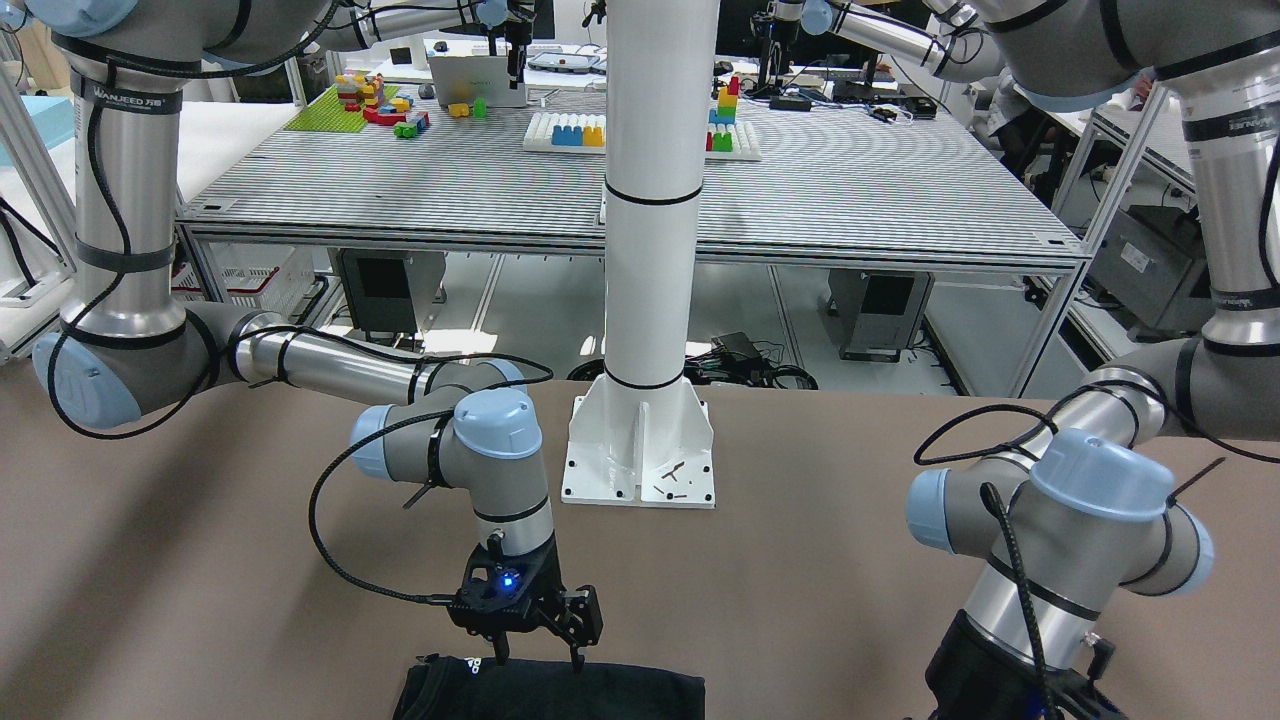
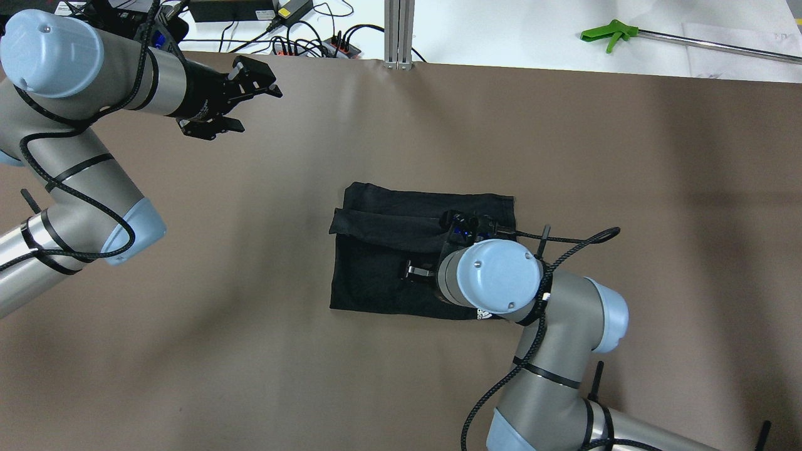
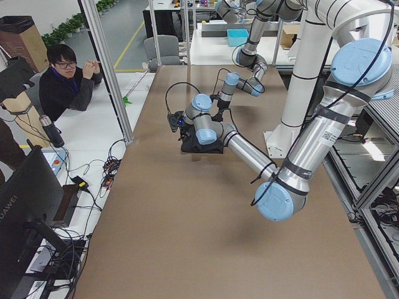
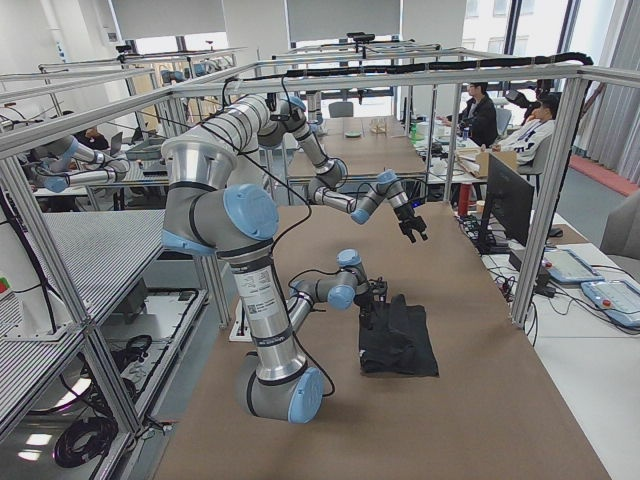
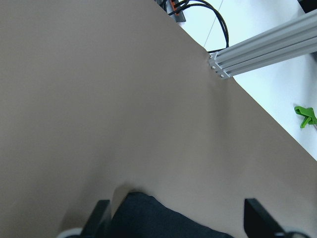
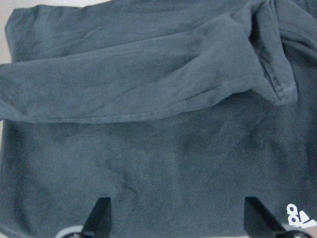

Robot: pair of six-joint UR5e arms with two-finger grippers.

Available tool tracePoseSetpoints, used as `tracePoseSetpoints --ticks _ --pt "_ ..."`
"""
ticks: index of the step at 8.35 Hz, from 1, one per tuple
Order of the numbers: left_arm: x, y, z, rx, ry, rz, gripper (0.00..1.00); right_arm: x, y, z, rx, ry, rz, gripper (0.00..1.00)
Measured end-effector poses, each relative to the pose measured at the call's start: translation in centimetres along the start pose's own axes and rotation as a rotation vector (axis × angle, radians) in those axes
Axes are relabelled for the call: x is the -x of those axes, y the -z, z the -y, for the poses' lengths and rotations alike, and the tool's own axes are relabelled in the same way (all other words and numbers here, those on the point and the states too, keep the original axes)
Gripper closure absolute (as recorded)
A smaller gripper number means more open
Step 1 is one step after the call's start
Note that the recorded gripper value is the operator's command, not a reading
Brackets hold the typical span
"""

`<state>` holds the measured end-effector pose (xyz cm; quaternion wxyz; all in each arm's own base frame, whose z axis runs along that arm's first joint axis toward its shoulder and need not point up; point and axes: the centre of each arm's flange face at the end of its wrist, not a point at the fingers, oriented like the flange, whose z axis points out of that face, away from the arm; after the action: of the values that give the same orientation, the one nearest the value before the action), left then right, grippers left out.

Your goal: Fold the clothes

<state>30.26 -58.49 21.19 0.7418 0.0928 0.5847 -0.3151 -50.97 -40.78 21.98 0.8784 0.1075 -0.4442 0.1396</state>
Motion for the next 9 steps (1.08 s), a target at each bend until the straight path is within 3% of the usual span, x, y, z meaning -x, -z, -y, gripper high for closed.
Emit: tracePoseSetpoints --ticks 3,5,7,9 --pt "0.7 -0.6 0.4 -0.004 0.001 0.016 0.06 3.7 -4.6 -0.1 -0.009 0.143 -0.083 0.06" --pt "1.3 -1.4 0.7 -0.007 0.005 0.031 0.06 3.6 -7.2 2.1 -0.026 0.215 -0.142 0.06" --pt "1.5 -2.0 0.9 -0.006 0.006 0.038 0.06 1.5 -9.5 6.7 -0.058 0.252 -0.197 0.06" --pt "1.3 -2.1 0.8 -0.005 0.008 0.037 0.06 -0.5 -10.0 14.4 -0.107 0.305 -0.255 0.06"
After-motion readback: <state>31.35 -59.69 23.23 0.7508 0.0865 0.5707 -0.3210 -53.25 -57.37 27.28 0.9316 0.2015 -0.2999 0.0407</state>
